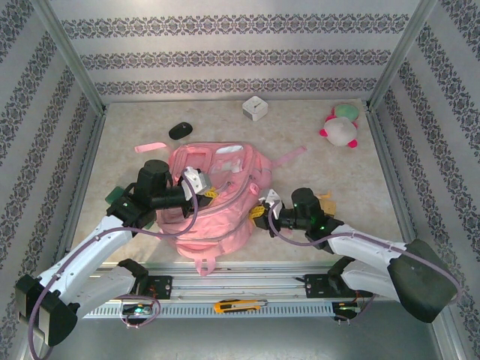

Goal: Pack the student bag

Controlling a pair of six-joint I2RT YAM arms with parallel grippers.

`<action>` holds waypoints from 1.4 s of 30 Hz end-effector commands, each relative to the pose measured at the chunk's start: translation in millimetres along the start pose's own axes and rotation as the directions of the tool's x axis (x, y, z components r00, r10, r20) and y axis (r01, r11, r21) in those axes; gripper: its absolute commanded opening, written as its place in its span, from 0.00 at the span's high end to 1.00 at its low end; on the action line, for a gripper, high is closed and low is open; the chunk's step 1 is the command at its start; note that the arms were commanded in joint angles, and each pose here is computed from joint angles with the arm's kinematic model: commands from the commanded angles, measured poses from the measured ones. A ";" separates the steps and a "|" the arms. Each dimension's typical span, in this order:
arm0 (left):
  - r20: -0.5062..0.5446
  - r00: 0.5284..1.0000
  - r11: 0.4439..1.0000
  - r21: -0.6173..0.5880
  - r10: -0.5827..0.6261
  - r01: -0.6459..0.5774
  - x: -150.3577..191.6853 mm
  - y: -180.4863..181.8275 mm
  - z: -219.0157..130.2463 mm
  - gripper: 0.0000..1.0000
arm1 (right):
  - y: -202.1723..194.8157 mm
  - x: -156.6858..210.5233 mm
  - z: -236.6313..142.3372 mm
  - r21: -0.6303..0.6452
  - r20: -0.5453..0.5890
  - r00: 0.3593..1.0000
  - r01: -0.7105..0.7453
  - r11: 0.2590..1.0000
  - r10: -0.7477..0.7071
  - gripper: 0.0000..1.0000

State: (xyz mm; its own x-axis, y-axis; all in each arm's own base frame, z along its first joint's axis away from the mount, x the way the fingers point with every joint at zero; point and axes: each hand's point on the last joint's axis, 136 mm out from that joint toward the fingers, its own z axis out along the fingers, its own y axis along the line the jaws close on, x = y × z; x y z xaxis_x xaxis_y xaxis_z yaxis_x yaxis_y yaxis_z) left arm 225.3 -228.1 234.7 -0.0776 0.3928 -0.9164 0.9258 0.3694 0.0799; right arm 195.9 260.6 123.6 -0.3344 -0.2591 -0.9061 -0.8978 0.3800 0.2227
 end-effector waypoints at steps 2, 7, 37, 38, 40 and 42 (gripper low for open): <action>0.163 0.981 0.995 0.002 0.102 -0.103 -53.7 -0.1 -15.1 1.00 | -29.2 -6.3 -8.6 0.156 0.037 0.998 -0.049 0.986 0.044 1.00; 0.155 0.982 0.994 0.002 0.106 -0.108 -52.4 -0.8 -15.8 1.00 | -57.7 1.4 -19.3 0.306 0.047 0.993 -0.116 0.945 0.107 1.00; 0.248 0.968 0.967 0.230 0.050 -0.109 -66.5 -35.7 -18.5 1.00 | -165.8 -14.7 -31.1 0.579 0.082 0.983 -0.183 0.794 0.167 1.00; 0.236 0.970 0.976 0.193 0.050 -0.097 -64.7 -29.6 -16.7 1.00 | -162.2 -17.0 -30.1 0.564 0.084 0.983 -0.184 0.805 0.166 0.97; 0.206 0.977 0.991 0.107 0.059 -0.083 -58.9 -15.0 -13.0 1.00 | -154.7 -19.6 -30.5 0.539 0.088 0.981 -0.195 0.819 0.175 0.84; 0.172 0.983 0.997 0.034 0.064 -0.070 -50.8 -1.2 -8.9 1.00 | -145.6 -20.4 -33.1 0.525 0.092 0.976 -0.215 0.823 0.196 0.68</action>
State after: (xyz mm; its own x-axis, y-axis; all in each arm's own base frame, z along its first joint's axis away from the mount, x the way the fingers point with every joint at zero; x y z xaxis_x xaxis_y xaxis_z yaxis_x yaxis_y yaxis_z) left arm 220.6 -239.1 237.7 -0.1142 0.3397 -0.9336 0.9523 0.3051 -0.0055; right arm 316.8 192.9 104.5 -0.4873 -0.1470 -0.8608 -0.5680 0.8021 0.1845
